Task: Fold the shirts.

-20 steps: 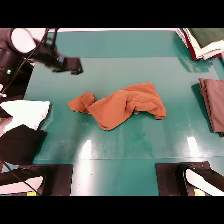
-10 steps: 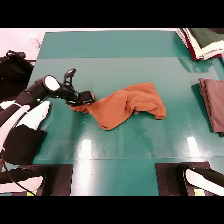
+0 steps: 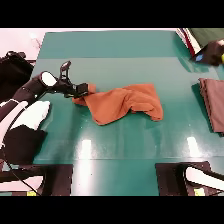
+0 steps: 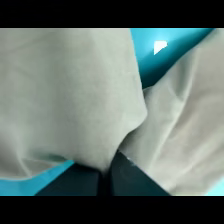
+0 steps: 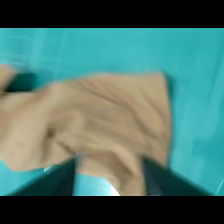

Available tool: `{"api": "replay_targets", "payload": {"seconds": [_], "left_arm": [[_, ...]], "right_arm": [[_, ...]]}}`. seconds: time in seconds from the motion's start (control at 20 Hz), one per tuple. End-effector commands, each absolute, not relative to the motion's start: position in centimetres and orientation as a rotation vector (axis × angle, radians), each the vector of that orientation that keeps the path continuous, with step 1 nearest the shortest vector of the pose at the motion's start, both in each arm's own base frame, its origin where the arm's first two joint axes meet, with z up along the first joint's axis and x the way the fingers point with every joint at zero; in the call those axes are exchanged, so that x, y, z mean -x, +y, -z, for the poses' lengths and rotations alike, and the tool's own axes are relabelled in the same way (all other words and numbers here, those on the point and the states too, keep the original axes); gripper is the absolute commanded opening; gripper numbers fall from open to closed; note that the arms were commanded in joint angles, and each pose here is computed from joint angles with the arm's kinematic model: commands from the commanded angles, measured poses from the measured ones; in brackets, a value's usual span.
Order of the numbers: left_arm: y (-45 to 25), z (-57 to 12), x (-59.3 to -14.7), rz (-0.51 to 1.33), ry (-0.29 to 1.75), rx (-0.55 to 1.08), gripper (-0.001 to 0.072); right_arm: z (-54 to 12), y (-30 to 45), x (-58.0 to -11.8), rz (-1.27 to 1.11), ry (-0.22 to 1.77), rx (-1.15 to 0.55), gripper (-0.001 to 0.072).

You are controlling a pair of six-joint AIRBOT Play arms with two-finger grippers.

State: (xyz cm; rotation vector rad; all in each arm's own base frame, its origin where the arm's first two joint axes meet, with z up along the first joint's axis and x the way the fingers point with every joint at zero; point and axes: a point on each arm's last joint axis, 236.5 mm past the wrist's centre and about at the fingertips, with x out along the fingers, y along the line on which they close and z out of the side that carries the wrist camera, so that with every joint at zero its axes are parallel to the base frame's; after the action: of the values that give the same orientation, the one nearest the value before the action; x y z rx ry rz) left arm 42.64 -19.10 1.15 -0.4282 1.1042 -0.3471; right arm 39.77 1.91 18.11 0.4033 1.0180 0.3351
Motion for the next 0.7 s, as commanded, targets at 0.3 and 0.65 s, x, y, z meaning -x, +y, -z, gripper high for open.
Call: {"api": "replay_targets", "payload": {"seconds": [0.3, 0.65], "left_arm": [[-18.7, -3.0, -43.1, 0.379, 1.087, 0.367, 0.0024], [-18.7, -3.0, -43.1, 0.379, 1.087, 0.368, 0.0024]], "right_arm": [[4.8, 5.2, -39.6, -0.28, 1.395, -0.635, 0.0505], [9.5, 8.2, -40.3, -0.298, 1.446, -0.605, 0.0503]]}}
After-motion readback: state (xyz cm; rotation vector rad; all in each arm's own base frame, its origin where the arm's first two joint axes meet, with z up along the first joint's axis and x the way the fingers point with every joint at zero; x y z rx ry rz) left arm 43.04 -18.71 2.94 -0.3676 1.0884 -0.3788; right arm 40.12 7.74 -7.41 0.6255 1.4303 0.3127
